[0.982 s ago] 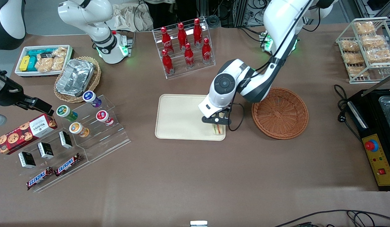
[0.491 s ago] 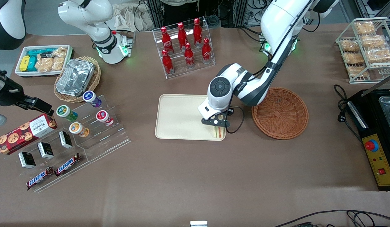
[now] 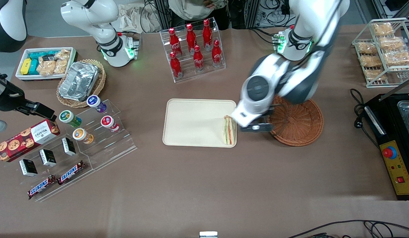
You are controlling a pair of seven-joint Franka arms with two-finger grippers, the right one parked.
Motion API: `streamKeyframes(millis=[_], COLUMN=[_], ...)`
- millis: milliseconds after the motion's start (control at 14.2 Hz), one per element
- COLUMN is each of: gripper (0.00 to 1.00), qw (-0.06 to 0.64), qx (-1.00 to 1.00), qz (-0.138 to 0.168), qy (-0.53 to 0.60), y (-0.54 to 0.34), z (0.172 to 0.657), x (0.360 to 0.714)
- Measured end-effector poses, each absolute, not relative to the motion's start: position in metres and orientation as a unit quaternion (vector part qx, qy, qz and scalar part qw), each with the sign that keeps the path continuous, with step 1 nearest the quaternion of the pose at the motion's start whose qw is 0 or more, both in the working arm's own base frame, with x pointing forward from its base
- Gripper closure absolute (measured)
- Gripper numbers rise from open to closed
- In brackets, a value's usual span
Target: Place sandwich from basket to tray
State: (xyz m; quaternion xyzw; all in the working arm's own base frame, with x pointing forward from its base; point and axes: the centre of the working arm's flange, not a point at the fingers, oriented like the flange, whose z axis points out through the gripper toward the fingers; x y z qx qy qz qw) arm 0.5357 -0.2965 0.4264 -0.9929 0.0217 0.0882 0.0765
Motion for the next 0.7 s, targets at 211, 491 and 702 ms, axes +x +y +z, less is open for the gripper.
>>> streamKeyframes(millis=[211,491,702], gripper=[0.0,0.0,0.0], qw=[0.071,0.072,0.07], qx=[-0.995,-0.993,-0.993], qz=[0.064,0.084,0.093], qy=[0.016,0.038,0.0], y=[-0.221,-0.143,-0.07], z=[0.501,0.532,0.551], x=[0.542,0.544,0.544])
